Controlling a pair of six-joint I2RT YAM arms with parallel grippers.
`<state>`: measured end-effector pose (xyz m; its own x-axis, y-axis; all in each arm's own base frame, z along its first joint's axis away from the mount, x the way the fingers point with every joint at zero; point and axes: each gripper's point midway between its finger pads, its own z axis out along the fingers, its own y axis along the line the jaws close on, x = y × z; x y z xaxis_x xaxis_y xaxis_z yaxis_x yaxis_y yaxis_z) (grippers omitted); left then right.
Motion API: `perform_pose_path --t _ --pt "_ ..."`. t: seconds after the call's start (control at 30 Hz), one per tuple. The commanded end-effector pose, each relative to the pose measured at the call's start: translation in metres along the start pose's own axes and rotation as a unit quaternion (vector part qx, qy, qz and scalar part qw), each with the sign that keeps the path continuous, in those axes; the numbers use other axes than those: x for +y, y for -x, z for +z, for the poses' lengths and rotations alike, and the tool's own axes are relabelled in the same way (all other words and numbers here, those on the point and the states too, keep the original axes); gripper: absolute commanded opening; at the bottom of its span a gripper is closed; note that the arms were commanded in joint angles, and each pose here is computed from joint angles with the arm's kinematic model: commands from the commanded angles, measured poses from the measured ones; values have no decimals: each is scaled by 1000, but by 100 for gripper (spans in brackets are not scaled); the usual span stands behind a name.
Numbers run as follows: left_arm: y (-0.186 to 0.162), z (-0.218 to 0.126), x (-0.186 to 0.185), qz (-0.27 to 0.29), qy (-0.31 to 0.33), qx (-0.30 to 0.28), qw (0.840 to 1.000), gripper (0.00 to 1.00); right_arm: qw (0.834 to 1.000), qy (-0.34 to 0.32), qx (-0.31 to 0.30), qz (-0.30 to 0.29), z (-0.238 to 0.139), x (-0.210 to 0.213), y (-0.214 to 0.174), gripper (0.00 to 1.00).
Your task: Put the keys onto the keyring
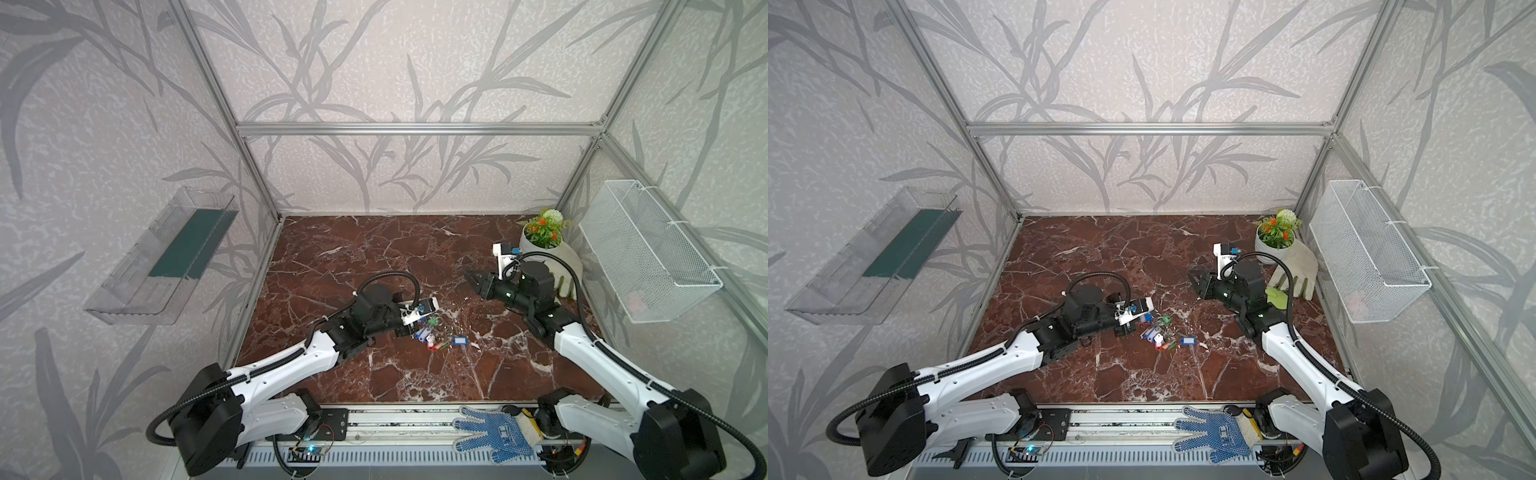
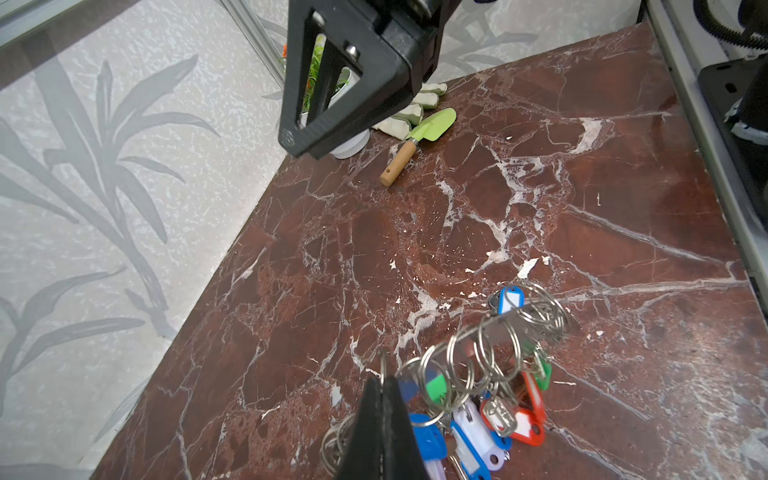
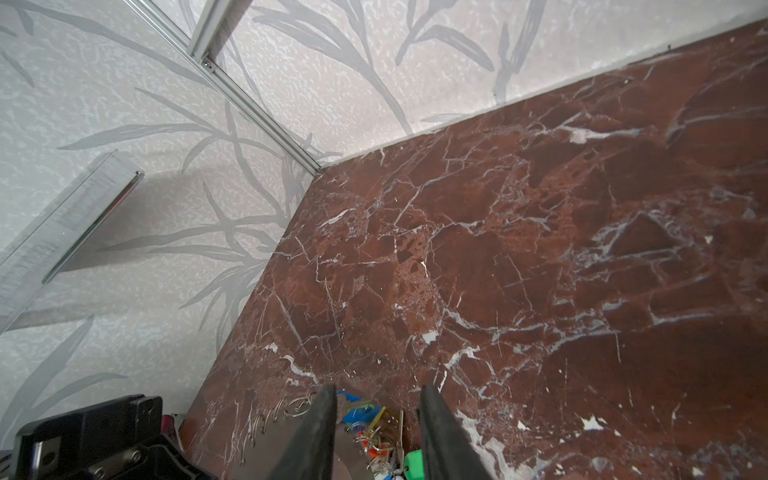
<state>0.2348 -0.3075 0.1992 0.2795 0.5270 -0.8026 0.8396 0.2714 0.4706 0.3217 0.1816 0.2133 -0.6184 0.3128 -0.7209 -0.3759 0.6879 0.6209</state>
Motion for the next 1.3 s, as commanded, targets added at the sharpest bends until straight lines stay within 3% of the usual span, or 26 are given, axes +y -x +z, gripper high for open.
perform_pose_path --t 0.0,0.3,0.53,0.93,1.27 --pt "33 -2 17 80 51 -41 995 0 1000 4 5 12 -6 -2 -6 36" --pt "35 6 8 142 79 -30 986 0 1000 5 10 21 -7 -10 -10 36" --pt "39 10 4 156 79 -34 984 0 1000 5 12 24 -9 -11 -11 36" --pt "42 6 7 135 92 -42 986 0 999 -7 31 38 -12 -16 -20 35" --pt "34 -20 15 65 114 -20 991 0 989 -65 111 67 -25 -36 -62 32"
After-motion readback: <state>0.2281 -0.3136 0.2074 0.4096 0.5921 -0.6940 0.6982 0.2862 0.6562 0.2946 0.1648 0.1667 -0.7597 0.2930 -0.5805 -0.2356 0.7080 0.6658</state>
